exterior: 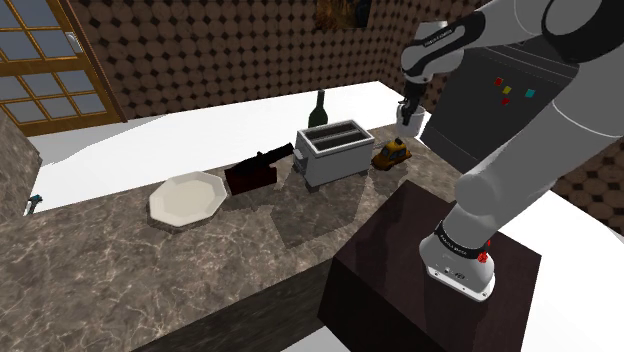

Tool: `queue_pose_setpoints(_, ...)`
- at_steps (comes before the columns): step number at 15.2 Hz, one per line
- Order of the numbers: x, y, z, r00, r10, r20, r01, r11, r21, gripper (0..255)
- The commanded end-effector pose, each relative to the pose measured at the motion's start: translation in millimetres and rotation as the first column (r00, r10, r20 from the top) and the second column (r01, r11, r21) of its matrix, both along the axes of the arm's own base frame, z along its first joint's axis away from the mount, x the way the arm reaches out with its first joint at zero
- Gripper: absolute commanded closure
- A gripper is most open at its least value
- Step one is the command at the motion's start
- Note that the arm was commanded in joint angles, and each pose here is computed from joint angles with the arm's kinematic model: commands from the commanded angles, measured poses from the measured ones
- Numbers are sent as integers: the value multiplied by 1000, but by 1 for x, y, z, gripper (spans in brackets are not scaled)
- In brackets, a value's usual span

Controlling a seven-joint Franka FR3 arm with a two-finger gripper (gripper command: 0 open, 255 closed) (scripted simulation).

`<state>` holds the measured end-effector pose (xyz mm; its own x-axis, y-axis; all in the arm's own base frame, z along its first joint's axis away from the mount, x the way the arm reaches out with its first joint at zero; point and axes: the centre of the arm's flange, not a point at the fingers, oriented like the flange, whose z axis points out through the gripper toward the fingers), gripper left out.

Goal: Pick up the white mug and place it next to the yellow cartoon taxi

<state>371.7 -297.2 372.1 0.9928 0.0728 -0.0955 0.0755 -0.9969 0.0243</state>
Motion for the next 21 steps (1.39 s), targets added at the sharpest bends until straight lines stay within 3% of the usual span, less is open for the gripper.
queue_pose_setpoints(1, -6, -27, -1, 1000, 2, 0, -2, 1000, -1, 255)
queue_pose_setpoints(21, -50, -288, -1, 1000, 2, 0, -2, 1000, -1, 255)
